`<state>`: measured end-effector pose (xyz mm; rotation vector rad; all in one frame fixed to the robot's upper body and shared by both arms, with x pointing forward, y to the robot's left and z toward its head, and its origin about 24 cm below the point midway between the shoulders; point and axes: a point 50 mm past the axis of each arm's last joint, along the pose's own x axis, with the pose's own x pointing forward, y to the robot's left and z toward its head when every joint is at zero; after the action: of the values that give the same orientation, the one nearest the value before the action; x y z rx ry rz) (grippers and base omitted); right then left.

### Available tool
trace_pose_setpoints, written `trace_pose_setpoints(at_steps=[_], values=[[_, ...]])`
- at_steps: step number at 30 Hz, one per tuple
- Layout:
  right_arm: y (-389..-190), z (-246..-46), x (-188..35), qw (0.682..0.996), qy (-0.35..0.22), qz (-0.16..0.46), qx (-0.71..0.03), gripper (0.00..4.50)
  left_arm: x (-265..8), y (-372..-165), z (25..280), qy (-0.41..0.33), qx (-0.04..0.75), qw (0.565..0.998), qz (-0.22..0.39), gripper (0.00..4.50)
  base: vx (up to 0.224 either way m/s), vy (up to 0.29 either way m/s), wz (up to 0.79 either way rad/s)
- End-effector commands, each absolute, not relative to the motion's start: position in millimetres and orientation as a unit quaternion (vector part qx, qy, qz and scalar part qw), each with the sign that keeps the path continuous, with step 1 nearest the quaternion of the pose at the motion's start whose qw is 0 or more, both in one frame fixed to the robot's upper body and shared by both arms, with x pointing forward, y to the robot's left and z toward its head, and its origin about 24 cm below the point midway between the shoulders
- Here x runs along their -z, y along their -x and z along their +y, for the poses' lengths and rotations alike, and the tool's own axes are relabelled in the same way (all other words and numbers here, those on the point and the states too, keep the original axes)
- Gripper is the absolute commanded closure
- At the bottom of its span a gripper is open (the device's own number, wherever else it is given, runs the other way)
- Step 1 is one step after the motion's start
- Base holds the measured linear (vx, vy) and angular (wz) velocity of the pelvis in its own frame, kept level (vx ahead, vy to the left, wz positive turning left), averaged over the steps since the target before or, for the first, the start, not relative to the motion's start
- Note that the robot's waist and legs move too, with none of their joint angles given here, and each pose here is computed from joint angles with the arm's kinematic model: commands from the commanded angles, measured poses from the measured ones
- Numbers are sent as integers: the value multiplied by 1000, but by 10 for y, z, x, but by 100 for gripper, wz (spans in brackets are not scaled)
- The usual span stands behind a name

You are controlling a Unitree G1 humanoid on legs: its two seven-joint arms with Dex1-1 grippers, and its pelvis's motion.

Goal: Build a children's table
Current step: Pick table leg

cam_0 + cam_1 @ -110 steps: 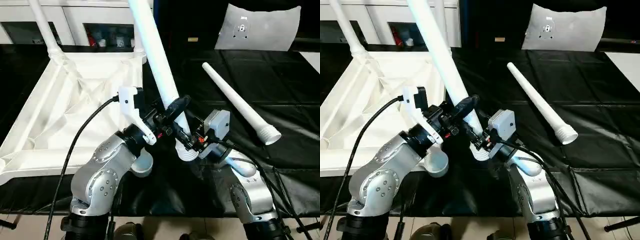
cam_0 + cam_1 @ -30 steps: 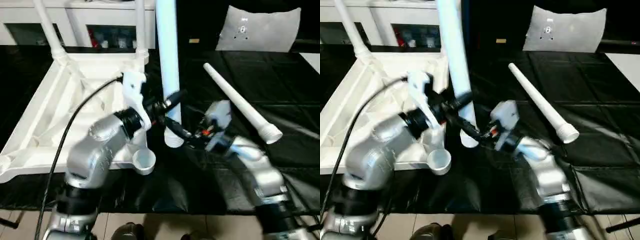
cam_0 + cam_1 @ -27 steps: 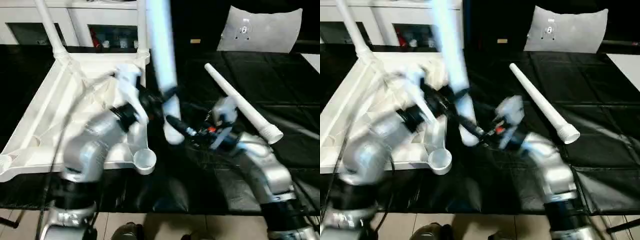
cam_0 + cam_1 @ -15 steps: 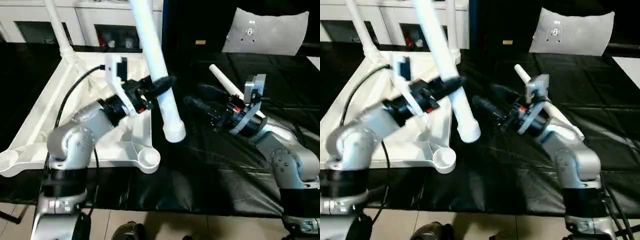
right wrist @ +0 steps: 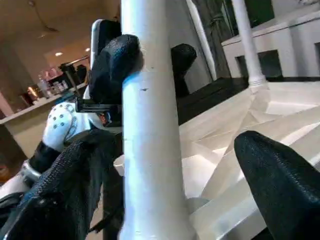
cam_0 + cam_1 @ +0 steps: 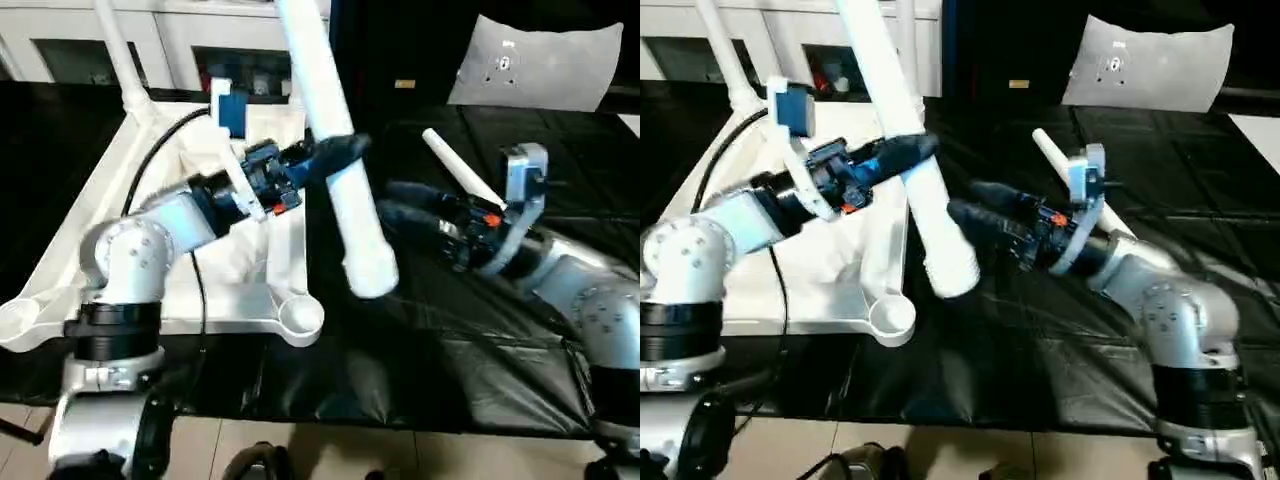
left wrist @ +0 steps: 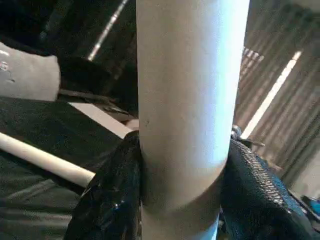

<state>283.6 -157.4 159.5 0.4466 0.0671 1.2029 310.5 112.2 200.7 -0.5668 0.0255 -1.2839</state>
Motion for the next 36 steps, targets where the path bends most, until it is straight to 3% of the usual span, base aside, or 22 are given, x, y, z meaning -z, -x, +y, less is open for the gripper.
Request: trace_pose_setpoints(at_steps=[1,13,25,36], values=[[-2814,-1577,-1667,794,-205,23,-572,22,-2109,-3061,1091,247,615,749,-1,264,0,0,0],[-2821,-1443,-1597,782,-110,85,-607,22,-2116,-2939,961,133,674,727,6,264,0,0,0],[-2777,-1340,-1575,704,-42,104,-701,22,-2148,-2817,782,82,754,652,-5,264,0,0,0],[-2771,-1287,-1532,661,-12,113,-742,35,-2147,-2820,727,66,767,638,-3,264,0,0,0]])
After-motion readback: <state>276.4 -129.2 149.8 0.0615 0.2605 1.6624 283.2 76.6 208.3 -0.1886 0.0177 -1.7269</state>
